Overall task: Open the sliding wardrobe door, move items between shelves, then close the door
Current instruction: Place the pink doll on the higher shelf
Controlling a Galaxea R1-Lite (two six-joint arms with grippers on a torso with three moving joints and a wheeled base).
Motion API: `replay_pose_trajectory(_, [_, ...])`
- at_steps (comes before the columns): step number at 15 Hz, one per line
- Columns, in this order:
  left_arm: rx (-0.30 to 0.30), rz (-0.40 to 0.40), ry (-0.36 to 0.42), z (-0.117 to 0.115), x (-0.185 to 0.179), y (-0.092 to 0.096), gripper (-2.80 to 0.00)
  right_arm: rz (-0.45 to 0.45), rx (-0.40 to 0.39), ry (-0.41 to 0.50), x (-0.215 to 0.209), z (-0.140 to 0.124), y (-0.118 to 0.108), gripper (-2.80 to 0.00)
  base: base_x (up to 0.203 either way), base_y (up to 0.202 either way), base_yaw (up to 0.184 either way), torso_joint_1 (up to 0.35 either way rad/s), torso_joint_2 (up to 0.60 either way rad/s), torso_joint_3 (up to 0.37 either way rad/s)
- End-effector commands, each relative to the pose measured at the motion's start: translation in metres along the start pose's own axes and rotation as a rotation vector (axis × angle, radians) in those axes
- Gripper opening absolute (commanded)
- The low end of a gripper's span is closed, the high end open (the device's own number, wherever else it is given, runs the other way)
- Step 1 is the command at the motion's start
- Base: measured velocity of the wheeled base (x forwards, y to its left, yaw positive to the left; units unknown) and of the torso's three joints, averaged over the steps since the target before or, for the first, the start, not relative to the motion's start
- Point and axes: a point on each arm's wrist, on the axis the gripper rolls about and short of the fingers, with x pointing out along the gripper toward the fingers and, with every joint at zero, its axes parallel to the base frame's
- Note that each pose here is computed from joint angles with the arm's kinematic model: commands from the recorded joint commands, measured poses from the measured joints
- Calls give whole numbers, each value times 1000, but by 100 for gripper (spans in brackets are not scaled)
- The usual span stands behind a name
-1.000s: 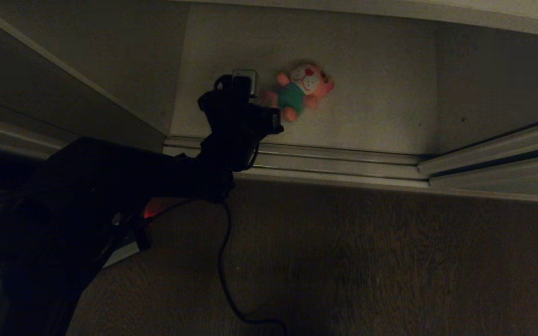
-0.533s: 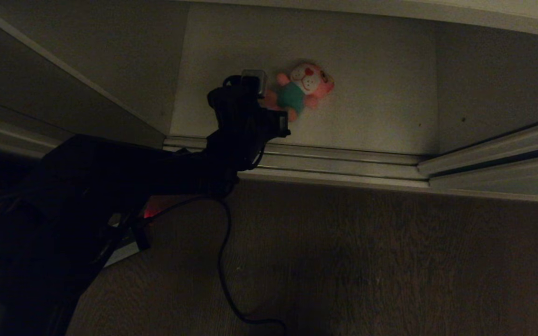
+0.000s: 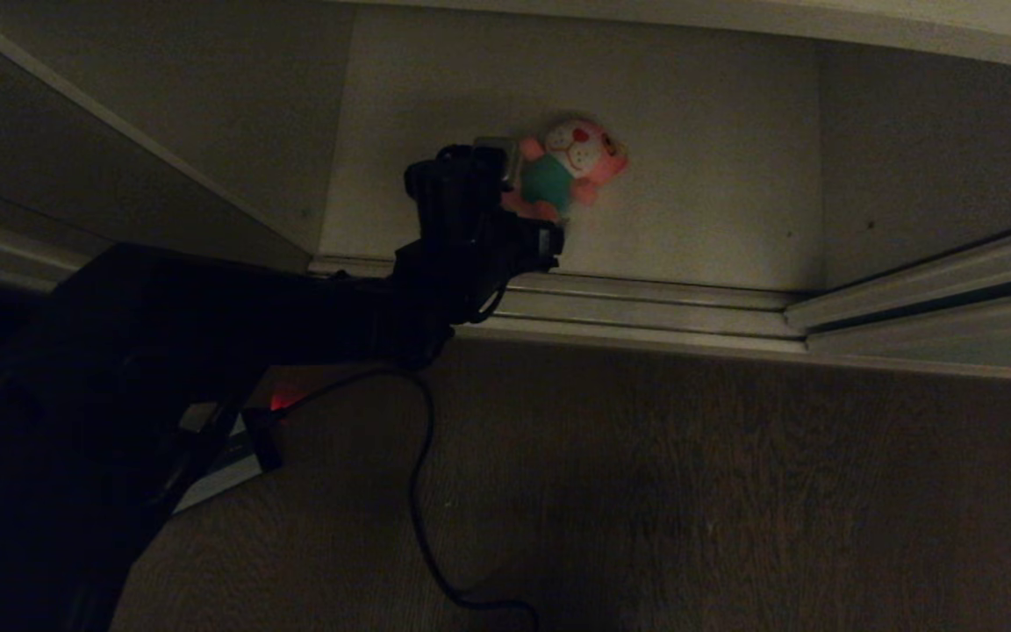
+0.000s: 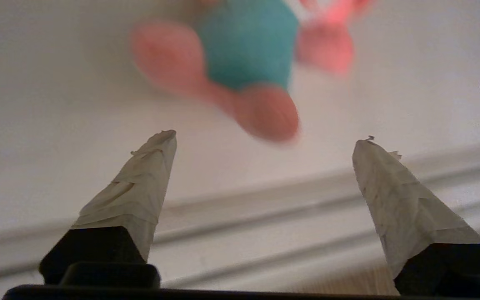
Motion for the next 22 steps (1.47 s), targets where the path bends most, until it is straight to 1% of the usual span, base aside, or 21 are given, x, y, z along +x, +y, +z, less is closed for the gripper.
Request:
replay_pose_trajectory(1, [-15,-3,10,16,-5,2,0,1,-1,5,0,-1,0,-280,0,0,0,0,0,0])
replay_pose_trajectory(3, [-46,-10,35,28,-6,2,0,1,-1,2,0,-1,0,-280,0,0,0,0,0,0])
replay_pose_trajectory(4, [-60,-12,39,27,-6,2,0,1,-1,4,0,-1,0,-280,0,0,0,0,0,0])
replay_pose_trajectory(6, [-62,-11,44,26,-6,3,0,1,-1,2,0,-1,0,-280,0,0,0,0,0,0])
replay_pose_trajectory(10, [-56,-10,79,22,-6,2,0,1,-1,2,0,-1,0,-280,0,0,0,0,0,0])
replay_pose_trajectory(13, [-57,-11,78,18,-4,2,0,1,-1,4,0,-1,0,-280,0,0,0,0,0,0])
replay_pose_trajectory(15, [-51,-6,110,-1,3,-1,0,1,-1,2,0,-1,0,-280,0,0,0,0,0,0])
replay_pose_trajectory(17, [-53,-6,108,-4,5,-3,0,1,-1,2,0,-1,0,-280,0,0,0,0,0,0])
replay_pose_trajectory(18, [-57,-12,98,-9,7,-7,0,1,-1,4,0,-1,0,-280,0,0,0,0,0,0])
replay_pose_trajectory(19, [-60,-16,85,-9,7,-10,0,1,-1,4,0,-1,0,-280,70,0,2,2,7,-5])
replay_pose_trajectory(20, [-60,-17,85,-9,7,-10,0,-1,-1,4,0,-1,0,-280,160,0,-2,2,3,2])
replay_pose_trajectory(22, [-60,-25,103,-18,9,-15,0,1,-1,5,0,-1,0,-280,196,0,1,2,5,0])
